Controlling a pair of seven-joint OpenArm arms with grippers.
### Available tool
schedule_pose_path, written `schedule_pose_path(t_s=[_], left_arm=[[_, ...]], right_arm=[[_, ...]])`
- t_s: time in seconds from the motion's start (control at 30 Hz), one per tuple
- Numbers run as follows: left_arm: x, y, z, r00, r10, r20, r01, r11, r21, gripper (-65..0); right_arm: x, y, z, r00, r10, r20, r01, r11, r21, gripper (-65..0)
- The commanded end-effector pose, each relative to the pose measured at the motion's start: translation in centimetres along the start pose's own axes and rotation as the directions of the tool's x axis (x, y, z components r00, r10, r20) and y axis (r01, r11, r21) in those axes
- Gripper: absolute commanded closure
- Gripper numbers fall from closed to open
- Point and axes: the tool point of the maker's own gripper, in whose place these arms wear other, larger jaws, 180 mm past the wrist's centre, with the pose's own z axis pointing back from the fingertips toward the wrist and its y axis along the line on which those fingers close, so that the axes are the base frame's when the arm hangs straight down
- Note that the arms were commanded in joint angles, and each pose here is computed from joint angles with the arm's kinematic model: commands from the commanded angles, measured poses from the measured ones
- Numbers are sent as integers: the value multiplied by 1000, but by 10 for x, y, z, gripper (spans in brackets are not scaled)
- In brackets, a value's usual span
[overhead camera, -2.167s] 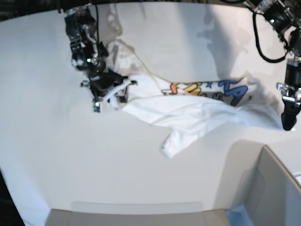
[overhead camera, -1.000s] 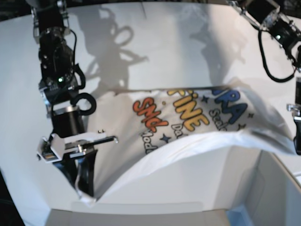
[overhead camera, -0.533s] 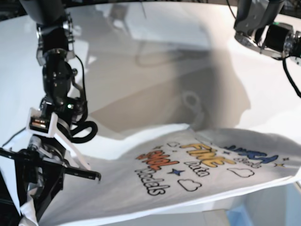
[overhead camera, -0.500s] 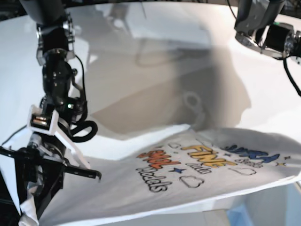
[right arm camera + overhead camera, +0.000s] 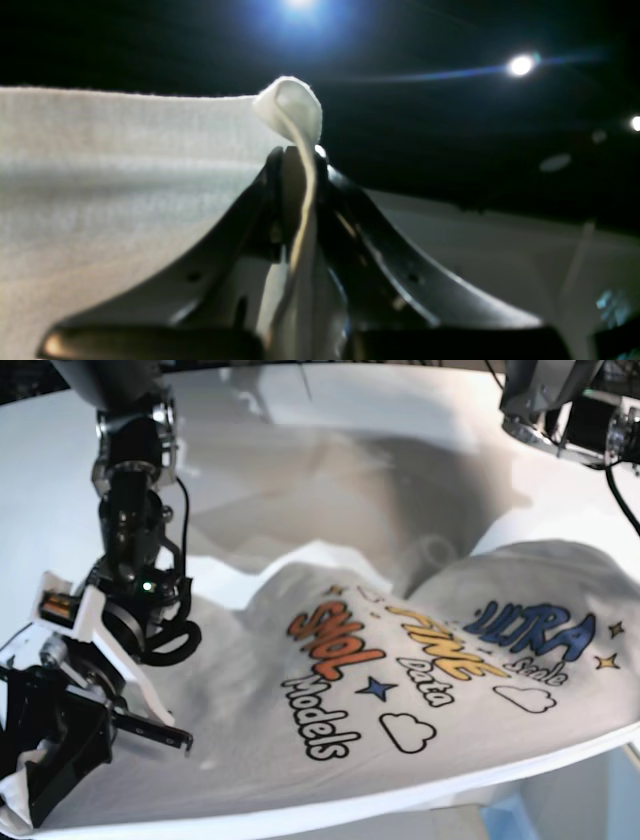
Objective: Layout the t-shirt on the table in an organized manner, then fold the t-shirt properly
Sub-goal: 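Lift the shirt with both grippers and swing it flat onto the table, then lower the shirt with both grippers, release it, and raise both grippers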
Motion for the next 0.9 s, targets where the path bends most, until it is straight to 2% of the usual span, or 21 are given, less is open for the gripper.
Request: schedule_pose_path(t_s=[0.0, 0.07, 0.17, 0.3, 0.37, 0.47, 0.57, 0.6, 0.67, 0.77, 0.8, 0.87], left_arm=[[22, -16, -4, 996, -35, 77, 39, 998, -45, -27], [26, -17, -5, 995, -38, 92, 43, 998, -48, -27], [23, -15, -7, 996, -29, 84, 33, 998, -44, -28], [-44, -14, -34, 992, 37, -118, -45, 997, -65, -28], [-85, -6, -43, 969, 86, -233, -98, 994, -44, -28], [-151, 28, -51, 907, 178, -382, -166, 984, 64, -28], [-198, 61, -66, 864, 201, -461, -137, 976, 168, -28], [-214, 74, -69, 848, 210, -487, -122, 971, 207, -27], [-245, 100, -75, 813, 234, -533, -88, 955, 284, -27], [-281, 124, -80, 769, 287, -571, -71, 926, 371, -27], [-289, 129, -84, 764, 289, -576, -54, 919, 390, -27], [-302, 139, -94, 771, 257, -582, 5, 912, 410, -28]], right_arm=[[-6, -7, -7, 999, -28, -27, 27, 999, -37, 0], [-34, -7, -4, 983, -86, -163, 79, 996, -47, 0], [-91, -1, 17, 904, -117, -411, 109, 993, -43, 0], [-161, 5, 67, 789, -40, -612, 50, 999, 0, 0], [-197, 5, 98, 716, 16, -698, 9, 999, 32, 0], [-255, 6, 160, 560, 112, -821, -17, 992, 124, 0], [-295, 3, 202, 466, 183, -866, -26, 981, 193, 0], [-306, 0, 213, 442, 204, -873, -34, 977, 211, 0], [-325, -6, 230, 400, 245, -883, -54, 968, 244, 0], [-351, -24, 251, 307, 300, -903, -76, 954, 291, 0], [-358, -28, 260, 270, 308, -912, -72, 951, 300, 0], [-369, -35, 265, 225, 320, -920, -73, 947, 312, -20]])
